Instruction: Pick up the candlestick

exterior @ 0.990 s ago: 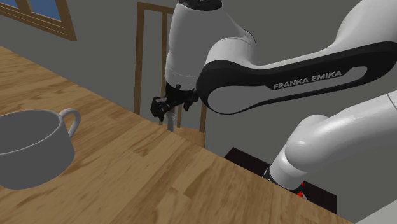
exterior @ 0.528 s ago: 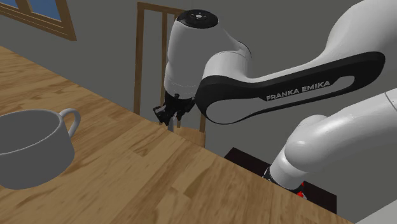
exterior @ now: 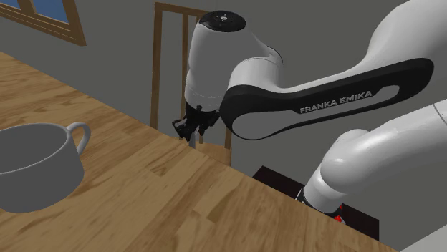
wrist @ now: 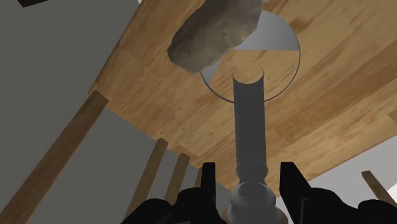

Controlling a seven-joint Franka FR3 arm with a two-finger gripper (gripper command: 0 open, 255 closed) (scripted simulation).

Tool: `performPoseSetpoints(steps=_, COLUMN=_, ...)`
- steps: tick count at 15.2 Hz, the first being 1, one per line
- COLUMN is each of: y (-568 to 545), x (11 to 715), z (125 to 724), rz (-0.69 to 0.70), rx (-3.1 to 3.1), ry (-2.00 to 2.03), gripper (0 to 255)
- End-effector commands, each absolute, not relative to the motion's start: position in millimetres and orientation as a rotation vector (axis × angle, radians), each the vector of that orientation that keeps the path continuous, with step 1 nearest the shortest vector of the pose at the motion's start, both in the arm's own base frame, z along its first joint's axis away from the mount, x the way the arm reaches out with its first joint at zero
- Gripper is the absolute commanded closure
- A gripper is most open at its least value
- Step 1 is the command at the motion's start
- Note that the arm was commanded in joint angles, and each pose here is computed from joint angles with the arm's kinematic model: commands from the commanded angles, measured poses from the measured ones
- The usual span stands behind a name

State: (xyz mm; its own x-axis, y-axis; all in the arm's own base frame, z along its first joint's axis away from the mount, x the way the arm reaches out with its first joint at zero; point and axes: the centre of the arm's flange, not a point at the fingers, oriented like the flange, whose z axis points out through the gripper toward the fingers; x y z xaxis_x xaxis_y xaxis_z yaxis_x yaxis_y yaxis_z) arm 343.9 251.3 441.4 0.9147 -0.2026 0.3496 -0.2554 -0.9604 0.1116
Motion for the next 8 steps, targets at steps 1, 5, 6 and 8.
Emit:
performPoseSetpoints(steps=1, y=251, x=343, z=446, rz=0.506, rx=2.922, ry=-0.351, gripper=255)
performPoseSetpoints(steps=5, y=251, x=343, z=467, rz=0.506, rx=2.921, ry=-0.351, gripper=255)
performPoseSetpoints(steps=6, y=251, x=343, z=472, rz=0.506, rx=2.921, ry=-0.351, gripper=255)
performPoseSetpoints(steps=8, y=251, x=343, z=483, rz=0.506, rx=2.921, ry=-0.351, gripper=255)
